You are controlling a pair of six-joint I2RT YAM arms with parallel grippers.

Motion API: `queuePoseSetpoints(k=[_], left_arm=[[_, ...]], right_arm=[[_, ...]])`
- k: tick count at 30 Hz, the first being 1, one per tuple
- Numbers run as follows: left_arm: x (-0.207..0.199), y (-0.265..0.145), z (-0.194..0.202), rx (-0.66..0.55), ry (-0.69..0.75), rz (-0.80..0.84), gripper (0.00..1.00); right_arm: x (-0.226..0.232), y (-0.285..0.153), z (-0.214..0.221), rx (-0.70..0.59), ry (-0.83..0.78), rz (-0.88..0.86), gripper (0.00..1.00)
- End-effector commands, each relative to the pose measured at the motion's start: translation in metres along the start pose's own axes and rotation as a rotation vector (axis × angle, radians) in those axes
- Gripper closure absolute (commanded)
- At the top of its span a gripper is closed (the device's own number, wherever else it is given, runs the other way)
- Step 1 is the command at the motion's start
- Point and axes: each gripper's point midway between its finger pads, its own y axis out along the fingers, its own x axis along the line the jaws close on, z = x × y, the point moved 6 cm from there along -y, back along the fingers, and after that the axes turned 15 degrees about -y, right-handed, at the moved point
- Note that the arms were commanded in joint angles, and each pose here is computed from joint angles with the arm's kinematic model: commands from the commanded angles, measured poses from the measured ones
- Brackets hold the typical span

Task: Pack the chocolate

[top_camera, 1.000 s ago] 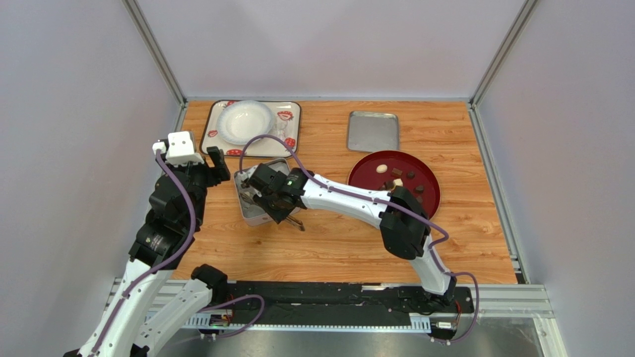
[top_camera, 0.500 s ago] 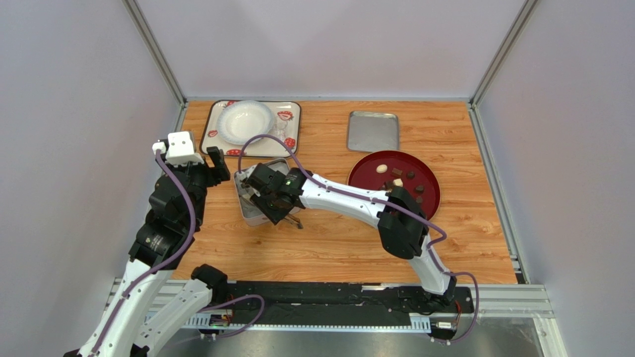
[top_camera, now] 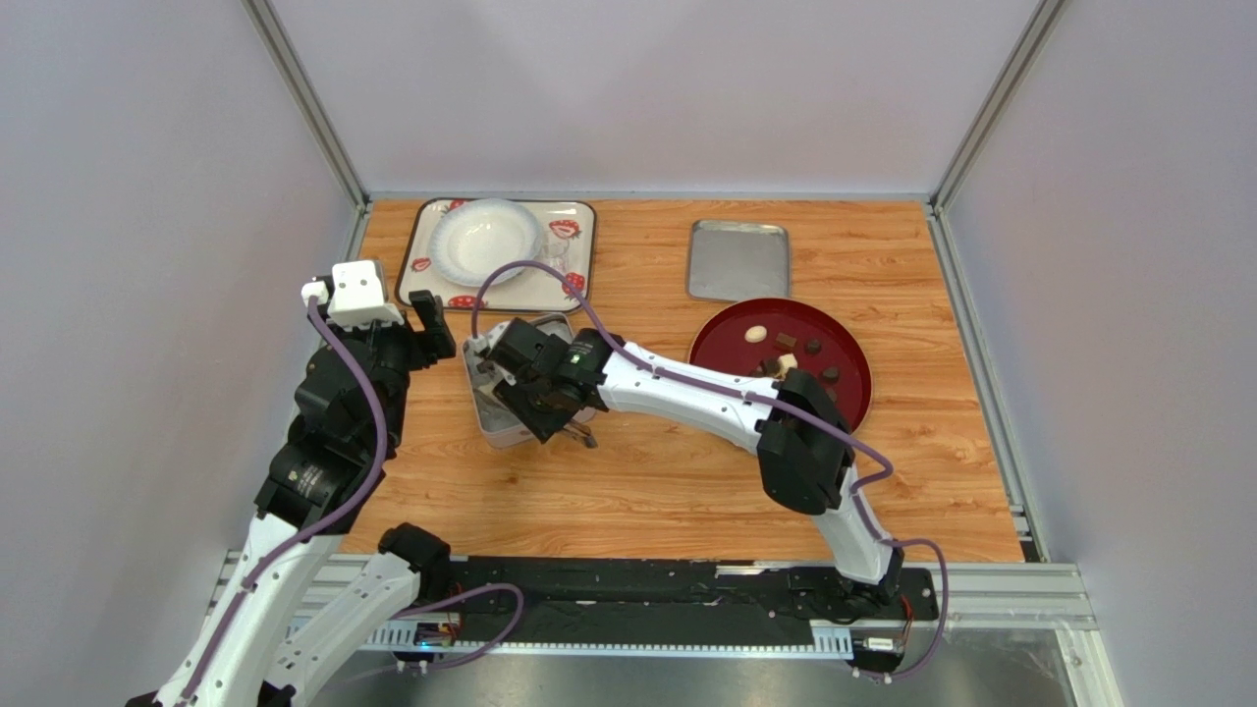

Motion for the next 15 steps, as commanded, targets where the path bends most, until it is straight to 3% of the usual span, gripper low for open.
queuePoseSetpoints(k=[1, 7, 15], left_arm=[[-0.001, -0.001, -0.006, -0.026, -0.022, 0.008, 0.17], [-0.001, -0.001, -0.005, -0.025, -0.021, 0.007, 0.17], [-0.001, 0.000, -0.004, -0.021, -0.019, 0.006, 0.17]], right_arm=[[-0.003, -0.064, -0.041, -0.215, 0.010, -0.016, 0.58], [-0.008, -0.091, -0.041, -0.266, 0.022, 0.008, 0.62], [-0.039, -0.109, 0.003, -0.197, 0.109, 0.147, 0.68]])
